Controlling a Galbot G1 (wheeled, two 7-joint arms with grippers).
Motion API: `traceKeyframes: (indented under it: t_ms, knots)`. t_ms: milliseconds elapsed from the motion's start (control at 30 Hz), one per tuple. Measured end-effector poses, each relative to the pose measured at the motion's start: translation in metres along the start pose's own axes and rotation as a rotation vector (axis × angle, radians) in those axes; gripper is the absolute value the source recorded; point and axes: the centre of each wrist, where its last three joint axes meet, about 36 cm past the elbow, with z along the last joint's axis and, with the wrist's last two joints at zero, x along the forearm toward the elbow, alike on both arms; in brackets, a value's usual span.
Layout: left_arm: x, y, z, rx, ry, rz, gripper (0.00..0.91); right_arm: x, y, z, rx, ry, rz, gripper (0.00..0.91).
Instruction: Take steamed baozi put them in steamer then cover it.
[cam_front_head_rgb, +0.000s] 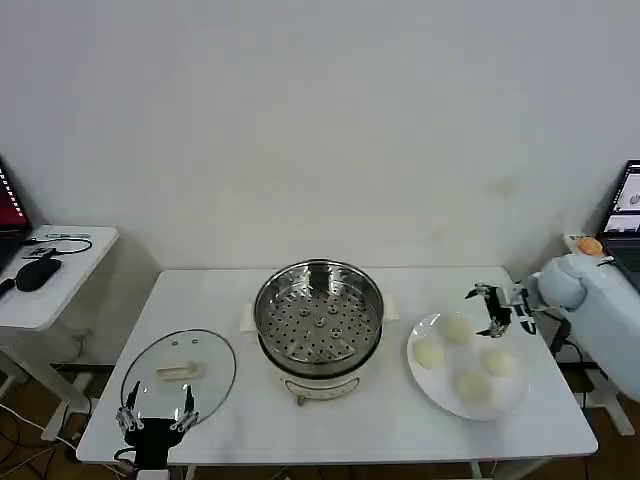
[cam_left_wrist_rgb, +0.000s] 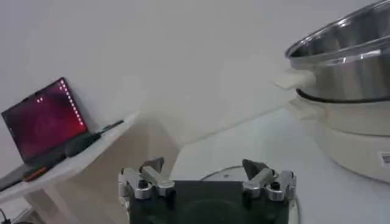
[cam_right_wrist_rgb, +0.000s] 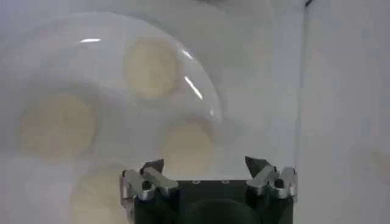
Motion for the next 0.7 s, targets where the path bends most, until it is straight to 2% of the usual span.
traceKeyframes:
  t_ms: [267, 533, 700]
  knots:
    - [0.0, 0.0, 0.0, -0.003, -0.002, -0.002, 0.907, -0.023, -0.008, -0.008, -0.045, 0.038, -0.049, 0.907]
    - [0.0, 0.0, 0.0, -0.006, -0.002, -0.006, 0.907, -0.04, -0.015, -0.015, -0.057, 0.072, -0.072, 0.907]
    - [0.0, 0.0, -0.001, -0.004, -0.003, -0.008, 0.907, -0.045, -0.022, -0.018, -0.066, 0.087, -0.065, 0.856]
